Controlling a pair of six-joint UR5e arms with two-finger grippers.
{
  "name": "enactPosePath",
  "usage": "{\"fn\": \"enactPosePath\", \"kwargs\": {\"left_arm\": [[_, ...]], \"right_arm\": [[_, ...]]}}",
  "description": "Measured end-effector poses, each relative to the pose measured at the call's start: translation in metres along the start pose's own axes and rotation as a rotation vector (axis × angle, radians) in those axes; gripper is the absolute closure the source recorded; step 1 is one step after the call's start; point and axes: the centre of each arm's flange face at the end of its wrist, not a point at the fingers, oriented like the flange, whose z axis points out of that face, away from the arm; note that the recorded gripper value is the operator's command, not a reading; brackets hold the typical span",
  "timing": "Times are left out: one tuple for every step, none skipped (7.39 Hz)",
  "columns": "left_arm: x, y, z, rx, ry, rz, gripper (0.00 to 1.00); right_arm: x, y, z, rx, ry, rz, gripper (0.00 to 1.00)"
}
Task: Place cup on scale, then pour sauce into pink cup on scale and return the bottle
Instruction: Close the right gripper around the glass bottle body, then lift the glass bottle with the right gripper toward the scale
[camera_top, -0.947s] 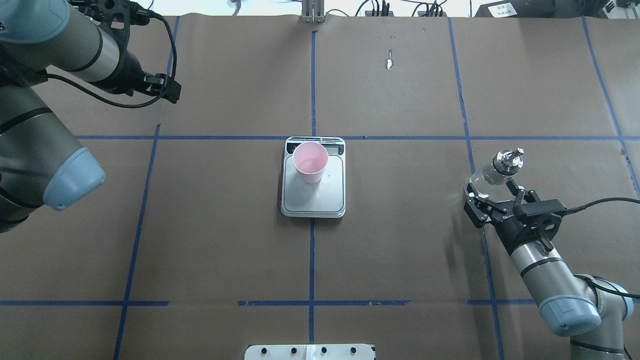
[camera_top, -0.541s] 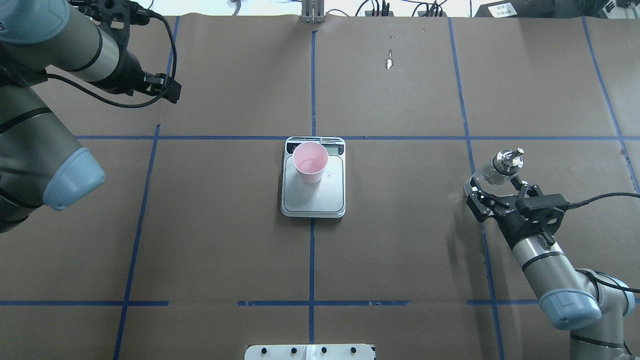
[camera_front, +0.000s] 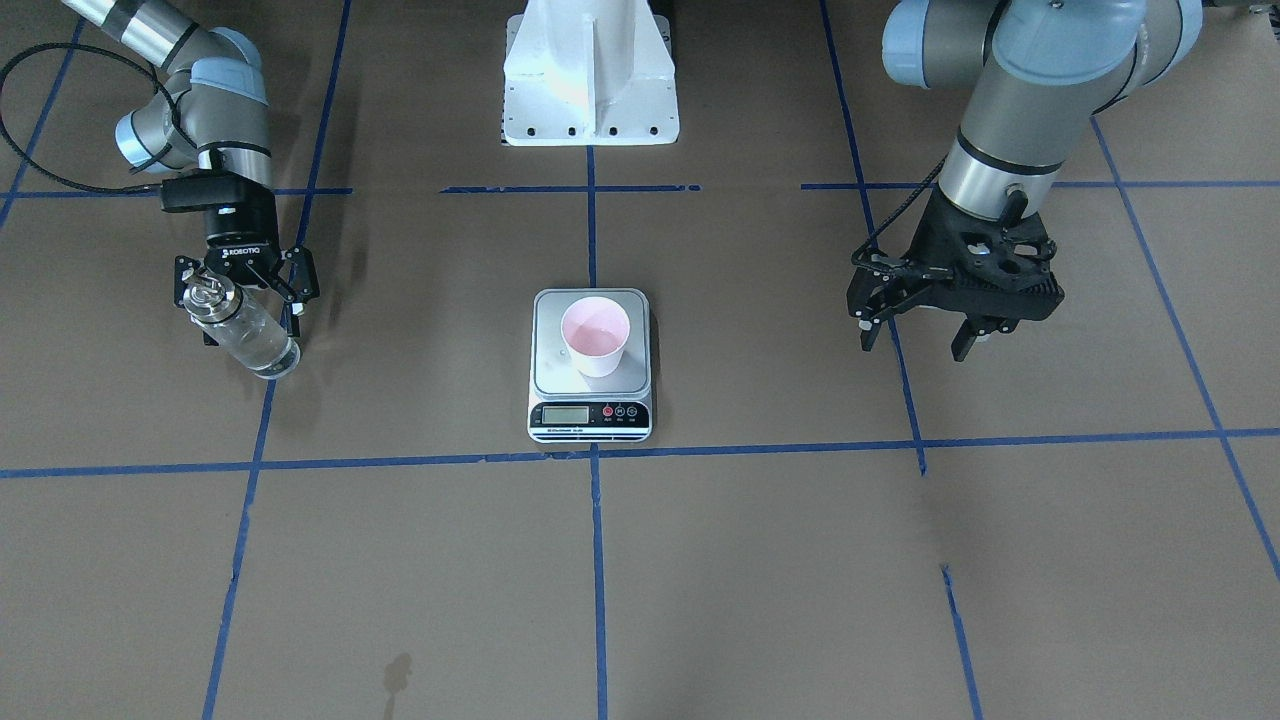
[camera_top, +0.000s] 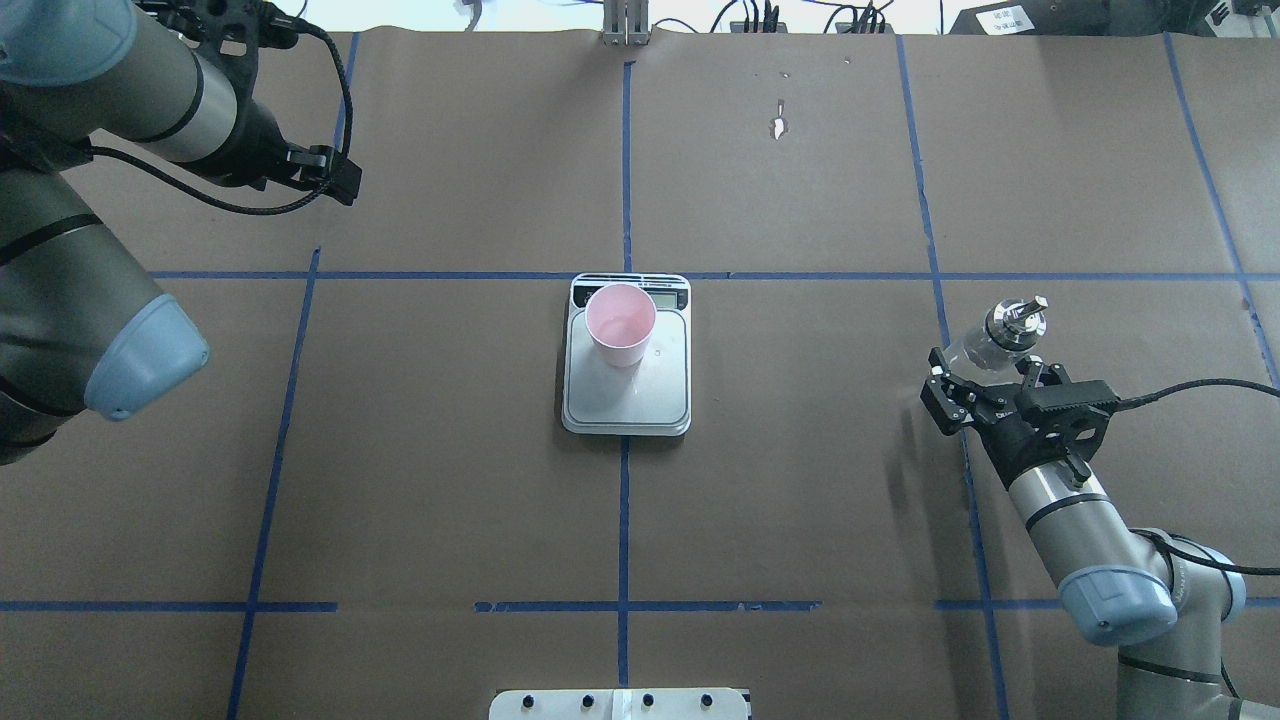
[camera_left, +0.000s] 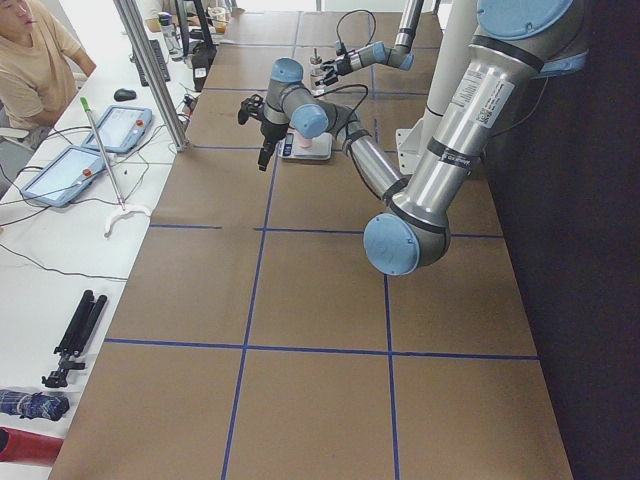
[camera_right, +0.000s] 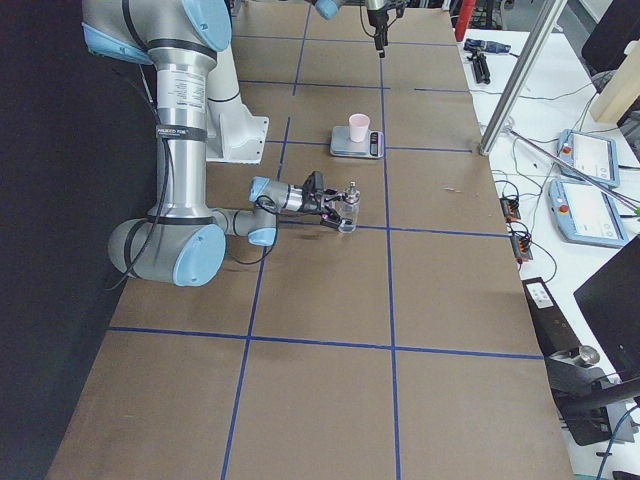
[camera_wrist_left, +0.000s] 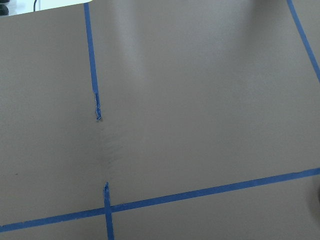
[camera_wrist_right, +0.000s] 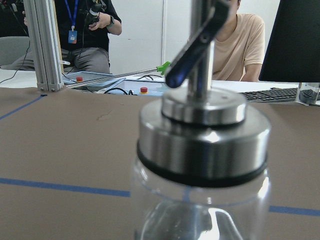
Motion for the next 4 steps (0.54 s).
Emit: {"fn": "enactPosePath", "kwargs": {"left_arm": [[0.0001,0.0,-0.0003,0.0,0.001,0.0,0.09],[0.0002,0.0001,-0.0005,0.0,0.001,-0.001,0.09],[0.0003,0.0001,-0.0006,0.001,0.001,-0.001,0.09],[0.0003,0.0001,-0.0007,0.001,0.001,-0.001,0.09]], "right_arm": [[0.001,0.0034,0.0024,-0.003,0.003,-0.006,0.04],[0.002,0.0061,0.0038,-0.007,0.005,-0.009,0.06],[0.0026,0.0076,0.0049,-0.009,0.007,-0.01,0.1],[0.0024,0.0076,0.0058,-0.009,0.007,-0.009,0.26]]}}
